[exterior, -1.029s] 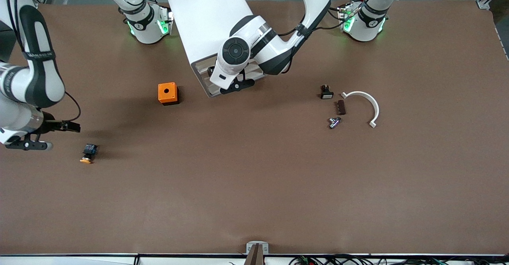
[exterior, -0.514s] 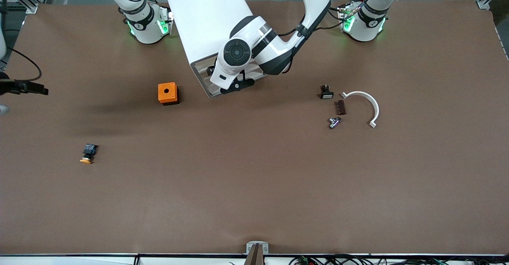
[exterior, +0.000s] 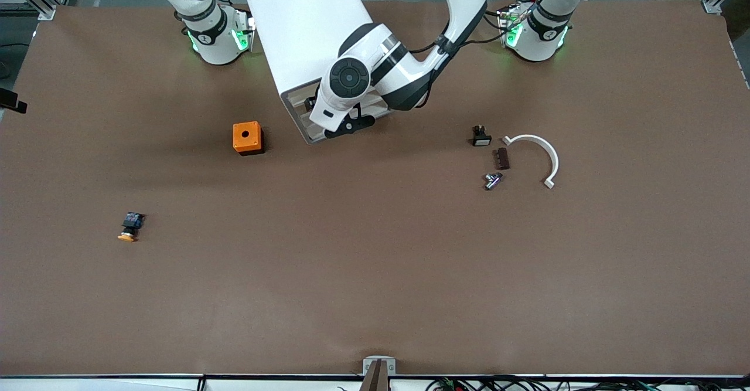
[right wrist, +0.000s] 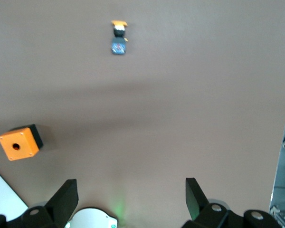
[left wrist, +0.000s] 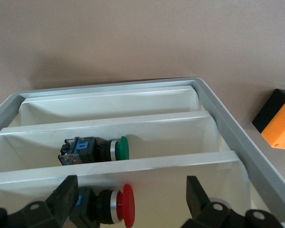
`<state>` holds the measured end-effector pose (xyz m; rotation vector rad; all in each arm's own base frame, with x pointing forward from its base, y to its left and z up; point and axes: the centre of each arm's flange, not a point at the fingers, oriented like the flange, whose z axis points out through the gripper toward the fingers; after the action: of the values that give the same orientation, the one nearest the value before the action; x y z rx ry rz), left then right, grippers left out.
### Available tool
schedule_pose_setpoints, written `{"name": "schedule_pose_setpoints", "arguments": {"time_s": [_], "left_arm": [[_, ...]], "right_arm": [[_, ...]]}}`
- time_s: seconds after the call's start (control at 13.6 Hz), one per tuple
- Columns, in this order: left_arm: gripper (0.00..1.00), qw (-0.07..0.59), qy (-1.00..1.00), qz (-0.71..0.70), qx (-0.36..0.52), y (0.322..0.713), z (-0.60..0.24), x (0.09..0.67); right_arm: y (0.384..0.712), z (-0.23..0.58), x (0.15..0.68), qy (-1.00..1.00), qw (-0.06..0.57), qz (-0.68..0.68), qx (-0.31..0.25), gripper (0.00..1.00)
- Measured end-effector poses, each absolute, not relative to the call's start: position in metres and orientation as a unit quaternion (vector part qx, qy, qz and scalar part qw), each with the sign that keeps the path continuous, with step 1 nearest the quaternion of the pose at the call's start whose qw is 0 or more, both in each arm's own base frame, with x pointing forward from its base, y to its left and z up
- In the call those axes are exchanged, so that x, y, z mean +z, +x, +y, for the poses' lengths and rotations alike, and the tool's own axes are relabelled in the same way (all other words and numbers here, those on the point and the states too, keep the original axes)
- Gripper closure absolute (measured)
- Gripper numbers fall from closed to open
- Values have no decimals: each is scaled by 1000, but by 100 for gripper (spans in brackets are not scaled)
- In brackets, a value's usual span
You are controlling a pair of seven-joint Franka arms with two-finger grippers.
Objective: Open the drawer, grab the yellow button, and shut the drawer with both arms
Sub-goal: 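Retract the right arm while the left gripper pushes the drawer shut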
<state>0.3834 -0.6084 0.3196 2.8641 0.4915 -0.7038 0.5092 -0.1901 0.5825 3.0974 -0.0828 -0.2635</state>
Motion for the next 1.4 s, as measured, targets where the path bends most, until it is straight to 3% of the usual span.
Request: {"name": "schedule_pose_setpoints", "arguments": {"time_s": [0.22, 0.59, 0.96, 1.4], "left_arm": [[0, 78, 953, 165, -241, 381, -610, 319], [0, 83, 949, 174, -252, 381, -609, 318], [0, 85, 948, 177, -250, 386, -607, 319], [0, 112, 942, 214, -232, 442, -571, 343]], "right_arm": [[525, -160, 597, 997, 24, 0, -70, 0], [556, -150, 583, 993, 38, 13, -112, 0], [562, -146, 591, 994, 26, -31, -101, 0], [562, -144, 592, 992, 15, -74, -97, 0]]}}
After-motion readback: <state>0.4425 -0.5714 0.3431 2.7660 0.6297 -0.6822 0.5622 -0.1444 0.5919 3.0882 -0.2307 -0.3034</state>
